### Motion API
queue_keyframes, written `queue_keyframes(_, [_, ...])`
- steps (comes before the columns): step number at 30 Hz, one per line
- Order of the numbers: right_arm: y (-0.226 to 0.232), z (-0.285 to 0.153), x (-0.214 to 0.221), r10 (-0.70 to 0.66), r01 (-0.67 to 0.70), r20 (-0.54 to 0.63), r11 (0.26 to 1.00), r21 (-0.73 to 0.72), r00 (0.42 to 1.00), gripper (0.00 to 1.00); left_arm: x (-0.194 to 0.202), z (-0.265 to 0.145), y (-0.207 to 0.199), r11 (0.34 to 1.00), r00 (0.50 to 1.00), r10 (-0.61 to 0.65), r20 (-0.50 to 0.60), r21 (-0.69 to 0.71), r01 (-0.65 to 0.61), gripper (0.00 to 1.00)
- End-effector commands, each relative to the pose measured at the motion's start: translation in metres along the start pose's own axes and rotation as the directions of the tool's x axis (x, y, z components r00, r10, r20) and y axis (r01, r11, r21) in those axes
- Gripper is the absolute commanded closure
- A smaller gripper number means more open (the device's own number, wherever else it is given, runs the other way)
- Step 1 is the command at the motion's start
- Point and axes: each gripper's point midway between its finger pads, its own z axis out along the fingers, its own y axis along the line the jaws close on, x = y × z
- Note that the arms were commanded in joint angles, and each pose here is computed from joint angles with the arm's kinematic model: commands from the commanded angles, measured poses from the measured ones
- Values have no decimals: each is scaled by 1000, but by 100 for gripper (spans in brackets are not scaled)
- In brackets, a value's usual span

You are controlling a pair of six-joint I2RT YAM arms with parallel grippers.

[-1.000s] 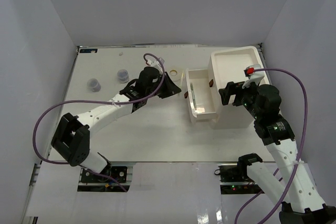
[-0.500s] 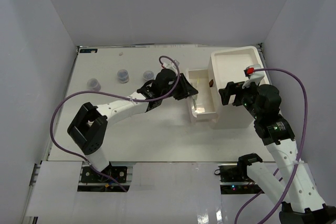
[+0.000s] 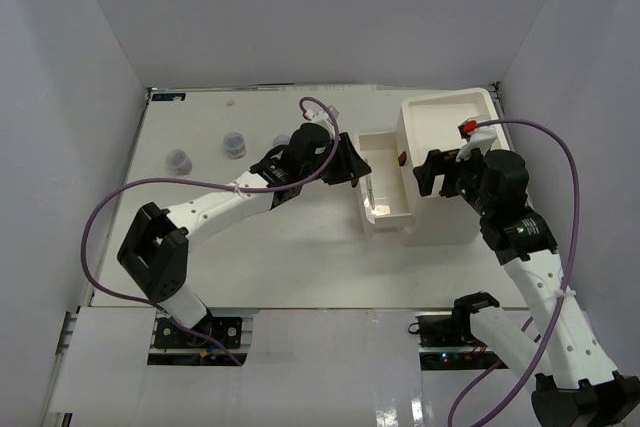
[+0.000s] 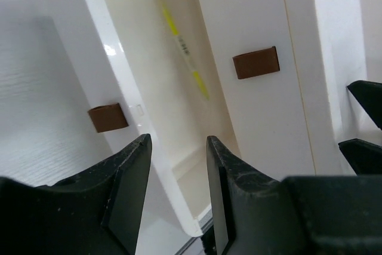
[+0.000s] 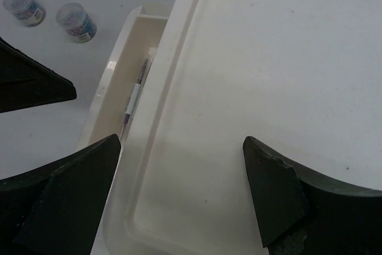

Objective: Sort the stationery into containers
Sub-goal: Place the pen in the drawer, then close the drawer in the storage box.

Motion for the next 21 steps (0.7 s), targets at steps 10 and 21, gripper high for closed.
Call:
queue_keyframes(10, [8, 7, -9, 31, -32, -43, 999, -30, 999, 10, -23, -26, 89, 956, 975, 223, -4, -196, -219, 55])
queue_keyframes(21, [-13, 12, -21, 15, -10, -57, 996, 85, 998, 10, -23, 28, 89, 959, 966, 253, -56, -115, -258, 59])
